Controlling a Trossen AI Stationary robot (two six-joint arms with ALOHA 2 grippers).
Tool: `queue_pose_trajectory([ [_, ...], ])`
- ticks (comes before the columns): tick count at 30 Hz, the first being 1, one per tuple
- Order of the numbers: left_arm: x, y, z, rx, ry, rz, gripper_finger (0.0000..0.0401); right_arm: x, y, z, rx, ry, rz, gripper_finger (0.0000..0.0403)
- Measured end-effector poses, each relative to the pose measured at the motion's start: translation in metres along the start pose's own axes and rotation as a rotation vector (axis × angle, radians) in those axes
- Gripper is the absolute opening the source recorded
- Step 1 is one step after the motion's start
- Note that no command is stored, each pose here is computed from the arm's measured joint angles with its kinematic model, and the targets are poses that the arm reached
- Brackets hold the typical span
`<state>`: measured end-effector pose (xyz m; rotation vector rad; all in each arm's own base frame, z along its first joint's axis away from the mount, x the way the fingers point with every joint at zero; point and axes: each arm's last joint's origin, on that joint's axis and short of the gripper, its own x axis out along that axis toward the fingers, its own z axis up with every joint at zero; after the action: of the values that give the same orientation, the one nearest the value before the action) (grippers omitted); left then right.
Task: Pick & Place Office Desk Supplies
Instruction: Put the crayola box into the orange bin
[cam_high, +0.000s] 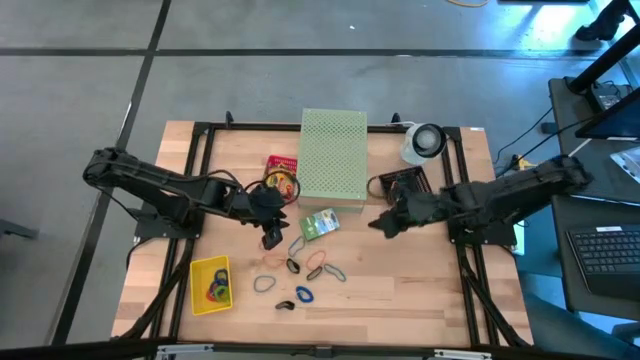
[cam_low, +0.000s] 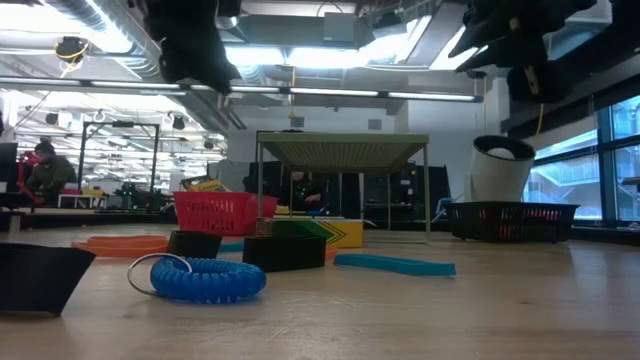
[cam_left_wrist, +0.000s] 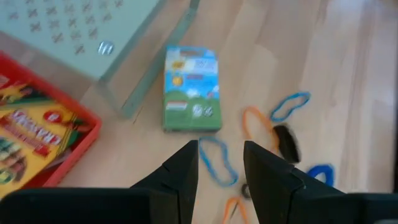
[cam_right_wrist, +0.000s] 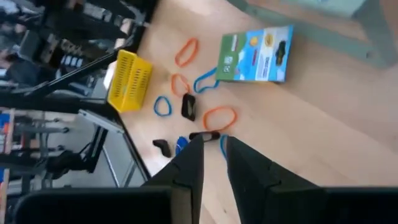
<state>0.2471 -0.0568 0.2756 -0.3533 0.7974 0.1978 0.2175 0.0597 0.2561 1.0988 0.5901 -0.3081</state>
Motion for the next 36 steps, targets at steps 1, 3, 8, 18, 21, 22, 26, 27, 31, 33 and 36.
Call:
queue_pose_trajectory([
  [1,0.002,0.000,-0.001,0.007,0.013,0.009,0.0123,0.005,0.001,-0.005,0.006,-0.006,-0.010,0.0072],
  [3,0.006,0.000,-0.002,0.017,0.020,0.015,0.0123,0.015,0.000,-0.015,0.016,-0.041,-0.056,0.0075],
  [8,0.019,-0.001,-0.005,0.041,0.061,0.043,0.0123,0.036,-0.004,-0.031,0.069,-0.134,-0.132,0.0098],
  [18,0.032,-0.003,-0.008,0.117,0.078,0.096,0.0123,0.080,-0.011,-0.046,0.310,-0.291,-0.129,0.0161],
  [21,0.032,-0.002,-0.009,0.145,0.084,0.108,0.0123,0.096,-0.014,-0.055,0.377,-0.329,-0.099,0.0165],
  [22,0.032,-0.002,-0.009,0.153,0.082,0.106,0.0123,0.101,-0.016,-0.058,0.393,-0.341,-0.096,0.0164],
  [26,0.032,-0.002,-0.009,0.182,0.083,0.108,0.0123,0.117,-0.023,-0.068,0.467,-0.399,-0.081,0.0159],
  [27,0.032,-0.002,-0.009,0.191,0.082,0.109,0.0123,0.120,-0.023,-0.069,0.477,-0.414,-0.067,0.0158],
  [31,0.033,-0.003,-0.009,0.233,0.082,0.107,0.0123,0.129,-0.026,-0.071,0.495,-0.433,-0.041,0.0153],
  [33,0.036,-0.003,-0.009,0.260,0.086,0.106,0.0123,0.132,-0.028,-0.071,0.505,-0.442,-0.044,0.0151],
  [36,0.040,-0.004,-0.009,0.278,0.087,0.103,0.0123,0.134,-0.030,-0.071,0.515,-0.450,-0.050,0.0148],
])
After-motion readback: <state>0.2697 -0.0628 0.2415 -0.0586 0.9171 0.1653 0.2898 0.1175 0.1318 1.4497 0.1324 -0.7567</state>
